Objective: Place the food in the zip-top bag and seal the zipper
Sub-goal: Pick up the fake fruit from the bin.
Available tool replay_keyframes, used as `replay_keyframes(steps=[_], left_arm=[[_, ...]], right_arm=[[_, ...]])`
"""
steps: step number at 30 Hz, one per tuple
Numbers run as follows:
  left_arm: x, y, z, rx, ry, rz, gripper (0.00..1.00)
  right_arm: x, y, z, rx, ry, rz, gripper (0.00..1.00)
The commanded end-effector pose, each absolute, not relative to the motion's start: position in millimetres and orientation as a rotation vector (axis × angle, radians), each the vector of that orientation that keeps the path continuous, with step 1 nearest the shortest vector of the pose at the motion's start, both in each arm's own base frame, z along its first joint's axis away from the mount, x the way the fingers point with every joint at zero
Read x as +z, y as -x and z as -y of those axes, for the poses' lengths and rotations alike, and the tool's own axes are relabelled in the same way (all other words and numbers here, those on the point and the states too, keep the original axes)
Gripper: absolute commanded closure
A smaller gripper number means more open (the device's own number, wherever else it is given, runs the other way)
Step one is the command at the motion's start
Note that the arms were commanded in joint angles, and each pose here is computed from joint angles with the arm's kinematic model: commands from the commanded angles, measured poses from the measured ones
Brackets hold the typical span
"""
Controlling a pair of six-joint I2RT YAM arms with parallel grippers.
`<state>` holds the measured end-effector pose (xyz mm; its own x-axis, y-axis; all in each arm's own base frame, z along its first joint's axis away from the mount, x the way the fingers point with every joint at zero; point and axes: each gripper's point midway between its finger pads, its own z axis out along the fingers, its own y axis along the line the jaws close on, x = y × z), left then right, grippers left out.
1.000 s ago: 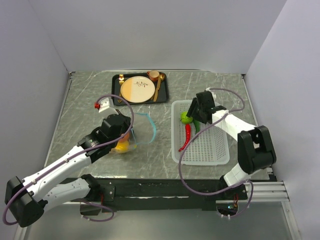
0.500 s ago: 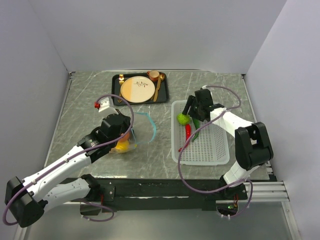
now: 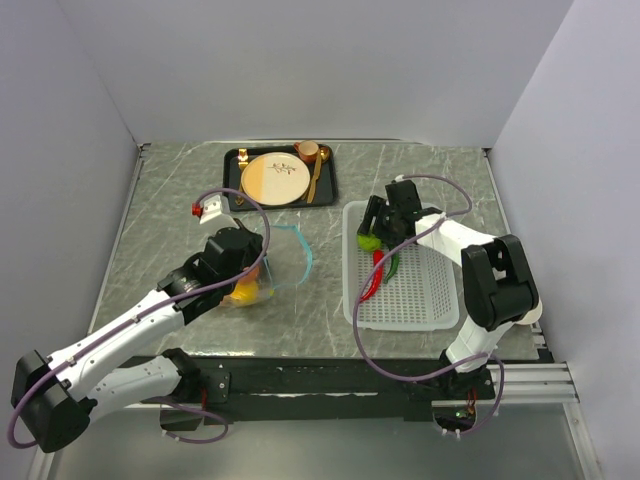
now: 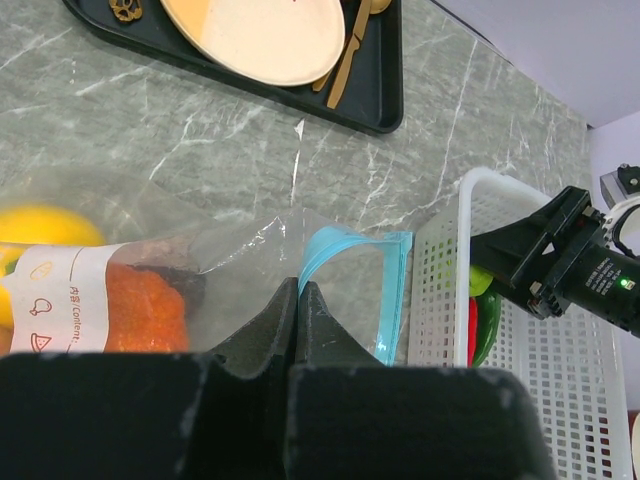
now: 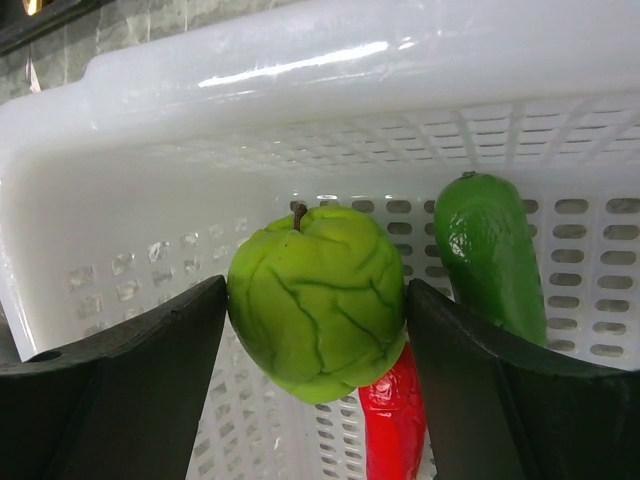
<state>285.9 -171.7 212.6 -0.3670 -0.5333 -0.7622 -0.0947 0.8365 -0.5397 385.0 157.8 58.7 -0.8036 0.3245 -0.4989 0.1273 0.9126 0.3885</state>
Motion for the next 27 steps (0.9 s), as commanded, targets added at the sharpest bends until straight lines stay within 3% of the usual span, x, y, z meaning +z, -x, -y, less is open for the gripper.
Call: replay_keyframes(steps=[1,6,10,17,27], left_arm=[[221,-290,174,-0.517,0.461,-1.889,0.99],[221,-290,173,-0.507,0.462,-1.889,0.99],[219,-289,171,-0.506,0.467,-1.89,0.99],[219,-289,172,-0.513,0.467,-1.891,0.99],[216,-288,170,-0.508,0.474,-1.89,0.99]], right_arm=[[72,-396,-164,0.482,-0.282,-2.444,0.24],[80,-394,-165,0.501,-0.281,-2.425,0.38],[88,-392,-162,0.494,-0.28,-2.407,0.43],[91,-390,-164,0.507,-0.266,-2.409,0.21],[82,-384,-165,0.517,-0.256,-2.443,0.12]])
